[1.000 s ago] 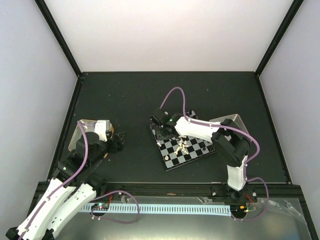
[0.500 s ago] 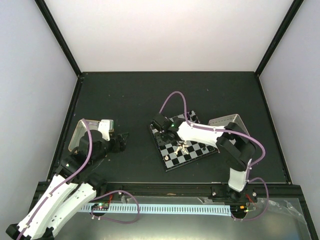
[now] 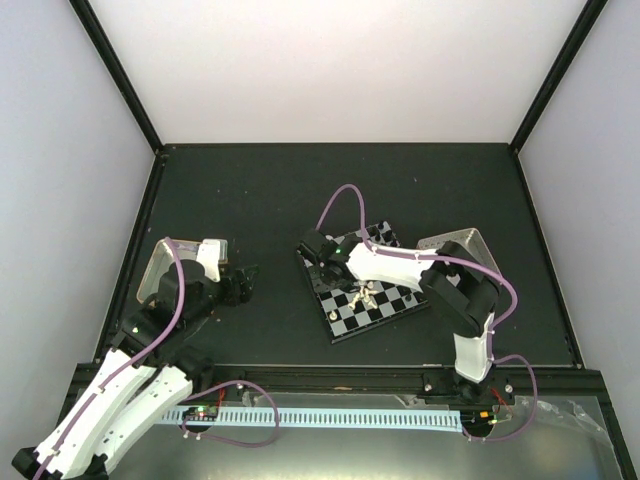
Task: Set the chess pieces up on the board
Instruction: Pick up the chess piece from the chessboard.
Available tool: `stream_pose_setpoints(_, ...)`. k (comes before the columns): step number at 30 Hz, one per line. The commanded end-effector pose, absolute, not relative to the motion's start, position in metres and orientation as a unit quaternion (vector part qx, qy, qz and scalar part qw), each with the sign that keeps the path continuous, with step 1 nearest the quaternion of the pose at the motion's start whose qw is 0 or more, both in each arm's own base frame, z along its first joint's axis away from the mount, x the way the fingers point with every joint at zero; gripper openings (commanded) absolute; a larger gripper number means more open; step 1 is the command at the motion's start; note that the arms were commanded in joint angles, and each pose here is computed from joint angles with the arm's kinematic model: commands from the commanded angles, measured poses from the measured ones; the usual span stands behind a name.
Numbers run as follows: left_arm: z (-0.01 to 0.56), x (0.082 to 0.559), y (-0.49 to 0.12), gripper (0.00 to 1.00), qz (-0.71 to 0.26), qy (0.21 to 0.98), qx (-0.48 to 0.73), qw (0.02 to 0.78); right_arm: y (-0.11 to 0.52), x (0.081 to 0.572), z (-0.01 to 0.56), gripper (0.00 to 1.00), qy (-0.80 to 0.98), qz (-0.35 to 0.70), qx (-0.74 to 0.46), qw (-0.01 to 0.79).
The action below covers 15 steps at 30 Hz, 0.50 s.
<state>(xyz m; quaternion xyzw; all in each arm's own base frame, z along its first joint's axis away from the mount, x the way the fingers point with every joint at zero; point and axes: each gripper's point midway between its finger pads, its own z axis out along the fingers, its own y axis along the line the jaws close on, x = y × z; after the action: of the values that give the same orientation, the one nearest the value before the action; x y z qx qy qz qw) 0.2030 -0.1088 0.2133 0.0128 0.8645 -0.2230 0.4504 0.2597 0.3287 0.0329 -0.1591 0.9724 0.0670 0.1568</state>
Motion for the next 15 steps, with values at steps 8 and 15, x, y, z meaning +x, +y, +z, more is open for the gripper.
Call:
stream_pose_setpoints(8, 0.2175, 0.2042, -0.1115, 0.78, -0.229, 0.858, 0.023, 0.459, 0.3224, 0.2497, 0.0269, 0.26, 0.978, 0.032, -0.124, 0.163)
stream_pose_setpoints(15, 0.2182, 0.2037, -0.1112, 0.78, -0.23, 0.858, 0.022, 0.46, 0.3245, 0.2457, 0.0218, 0.17, 0.98, 0.024, -0.109, 0.166)
